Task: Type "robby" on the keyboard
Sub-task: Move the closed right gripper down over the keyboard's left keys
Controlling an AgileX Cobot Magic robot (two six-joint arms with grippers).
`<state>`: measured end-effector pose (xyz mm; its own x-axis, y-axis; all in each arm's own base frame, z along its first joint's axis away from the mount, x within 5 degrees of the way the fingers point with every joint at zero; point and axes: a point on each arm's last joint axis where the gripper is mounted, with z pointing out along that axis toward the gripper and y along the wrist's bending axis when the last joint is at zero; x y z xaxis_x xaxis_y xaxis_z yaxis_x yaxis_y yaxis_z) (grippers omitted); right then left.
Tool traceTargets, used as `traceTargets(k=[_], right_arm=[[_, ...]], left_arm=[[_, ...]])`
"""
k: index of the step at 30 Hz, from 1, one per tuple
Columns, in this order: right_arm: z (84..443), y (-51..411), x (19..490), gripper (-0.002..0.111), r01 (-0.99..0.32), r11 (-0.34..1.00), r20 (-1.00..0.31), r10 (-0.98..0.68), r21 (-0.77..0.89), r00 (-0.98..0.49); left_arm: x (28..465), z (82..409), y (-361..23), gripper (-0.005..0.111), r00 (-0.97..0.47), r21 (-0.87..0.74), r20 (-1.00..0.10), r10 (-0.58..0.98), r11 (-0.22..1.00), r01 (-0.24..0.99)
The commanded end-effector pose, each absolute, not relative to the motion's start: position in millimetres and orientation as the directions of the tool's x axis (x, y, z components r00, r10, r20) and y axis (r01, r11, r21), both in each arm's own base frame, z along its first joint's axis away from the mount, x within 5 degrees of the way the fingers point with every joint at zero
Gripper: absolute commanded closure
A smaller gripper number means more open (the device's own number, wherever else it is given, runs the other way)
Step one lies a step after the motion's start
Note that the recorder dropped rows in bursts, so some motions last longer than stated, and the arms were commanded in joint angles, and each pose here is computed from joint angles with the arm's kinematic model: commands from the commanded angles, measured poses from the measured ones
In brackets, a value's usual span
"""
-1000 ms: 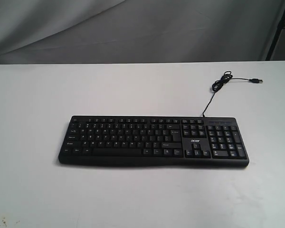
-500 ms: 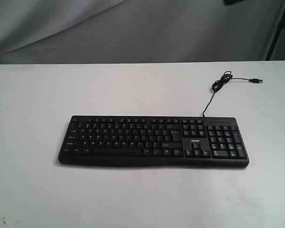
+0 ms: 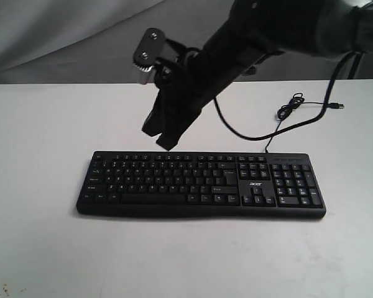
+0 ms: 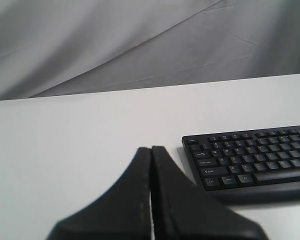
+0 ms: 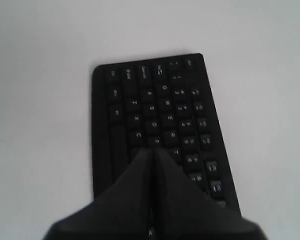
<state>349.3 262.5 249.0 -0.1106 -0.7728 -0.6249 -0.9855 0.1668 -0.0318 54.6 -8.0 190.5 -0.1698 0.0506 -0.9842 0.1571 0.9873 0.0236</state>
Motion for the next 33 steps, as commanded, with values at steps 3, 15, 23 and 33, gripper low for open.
traceTargets(k=[3, 15, 23, 33], right_arm=[[249.0, 295.2, 328.8, 0.108, -0.992, 0.090, -0.648, -0.762, -0.085, -0.013], [187.4, 313.9, 339.9, 0.108, -0.992, 0.113, -0.601, -0.797, -0.058, -0.056], [157.2, 323.0, 357.7, 0.108, -0.990, 0.114, -0.576, -0.816, -0.082, -0.047], [145.2, 336.0, 390.1, 0.108, -0.993, 0.120, -0.504, -0.859, -0.016, -0.096]], left_arm=[[54.5, 189.7, -8.3, 0.107, -0.165, 0.026, -0.985, 0.053, 0.986, 0.163], [54.5, 189.7, -8.3, 0.107, -0.165, 0.026, -0.985, 0.053, 0.986, 0.163], [54.5, 189.7, -8.3, 0.107, -0.165, 0.026, -0.985, 0.053, 0.986, 0.163], [54.5, 189.7, -8.3, 0.107, -0.165, 0.026, -0.985, 0.053, 0.986, 0.163]])
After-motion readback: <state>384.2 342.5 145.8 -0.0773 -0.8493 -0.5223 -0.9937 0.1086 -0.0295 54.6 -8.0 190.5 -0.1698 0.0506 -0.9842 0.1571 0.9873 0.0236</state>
